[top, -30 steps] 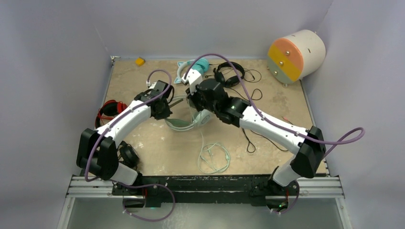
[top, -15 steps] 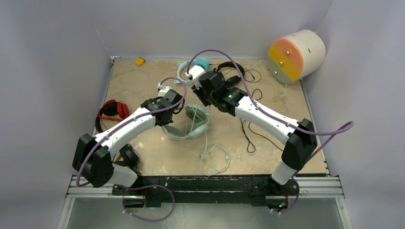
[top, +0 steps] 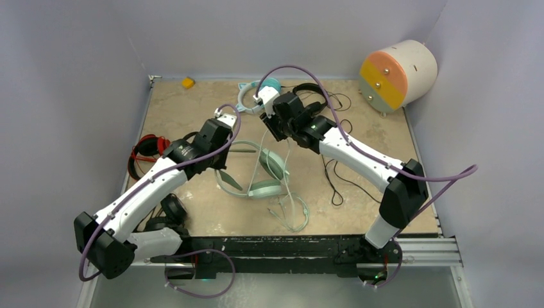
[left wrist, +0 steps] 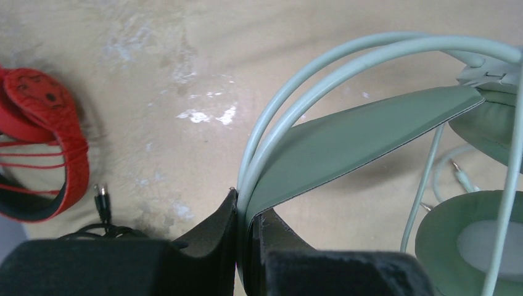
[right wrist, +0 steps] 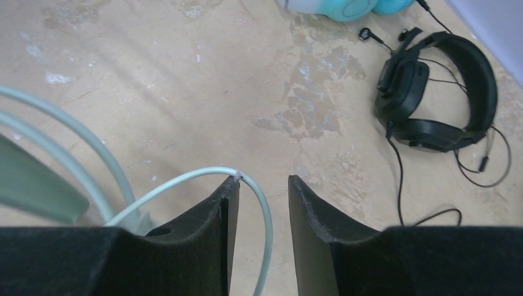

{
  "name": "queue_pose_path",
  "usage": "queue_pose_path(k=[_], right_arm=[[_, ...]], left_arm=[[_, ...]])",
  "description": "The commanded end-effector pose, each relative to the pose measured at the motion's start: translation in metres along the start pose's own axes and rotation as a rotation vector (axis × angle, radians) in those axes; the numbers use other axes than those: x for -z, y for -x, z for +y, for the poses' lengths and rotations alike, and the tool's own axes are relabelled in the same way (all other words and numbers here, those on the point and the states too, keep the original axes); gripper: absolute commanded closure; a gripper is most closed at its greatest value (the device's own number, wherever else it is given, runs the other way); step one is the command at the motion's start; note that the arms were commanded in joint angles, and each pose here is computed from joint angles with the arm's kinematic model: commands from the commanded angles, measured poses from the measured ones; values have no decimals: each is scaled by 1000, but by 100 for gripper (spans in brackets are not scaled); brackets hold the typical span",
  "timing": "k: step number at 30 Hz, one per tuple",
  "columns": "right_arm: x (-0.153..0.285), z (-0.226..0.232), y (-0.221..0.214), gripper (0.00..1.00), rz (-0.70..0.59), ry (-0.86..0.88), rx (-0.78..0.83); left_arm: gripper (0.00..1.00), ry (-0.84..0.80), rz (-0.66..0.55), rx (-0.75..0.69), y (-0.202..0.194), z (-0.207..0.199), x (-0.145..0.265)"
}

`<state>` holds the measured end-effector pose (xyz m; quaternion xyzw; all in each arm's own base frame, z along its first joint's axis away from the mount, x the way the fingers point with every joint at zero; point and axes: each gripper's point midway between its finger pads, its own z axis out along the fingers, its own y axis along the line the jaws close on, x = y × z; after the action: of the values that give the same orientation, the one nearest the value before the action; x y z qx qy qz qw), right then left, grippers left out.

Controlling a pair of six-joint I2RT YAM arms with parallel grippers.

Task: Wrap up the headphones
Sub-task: Wrap the headphones cable around the headphones.

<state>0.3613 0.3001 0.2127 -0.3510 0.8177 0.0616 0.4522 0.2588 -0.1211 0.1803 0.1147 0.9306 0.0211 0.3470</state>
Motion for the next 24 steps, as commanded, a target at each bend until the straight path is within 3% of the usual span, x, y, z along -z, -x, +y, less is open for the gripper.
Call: queue_pose_path(k=[1,8,16,18,24], right_arm=[[3,-7,20,62,-80,66,-55],[1,-4,3,62,-70,189,-144],[5,-15,-25,63,-64,282,-354],[4,-31,-32,63,-31,218,-384],[26,-62,-17,67,-48,95,-354]], left_arm=[[100,-245,-90,-40,20,-33,31],[100,-354,-77,-1,24,-50,48],[100,-511,-74,67,37,-67,77],[100,-469,-93,74,40,-58,76],[100,-41,-105,76,32,10,41]])
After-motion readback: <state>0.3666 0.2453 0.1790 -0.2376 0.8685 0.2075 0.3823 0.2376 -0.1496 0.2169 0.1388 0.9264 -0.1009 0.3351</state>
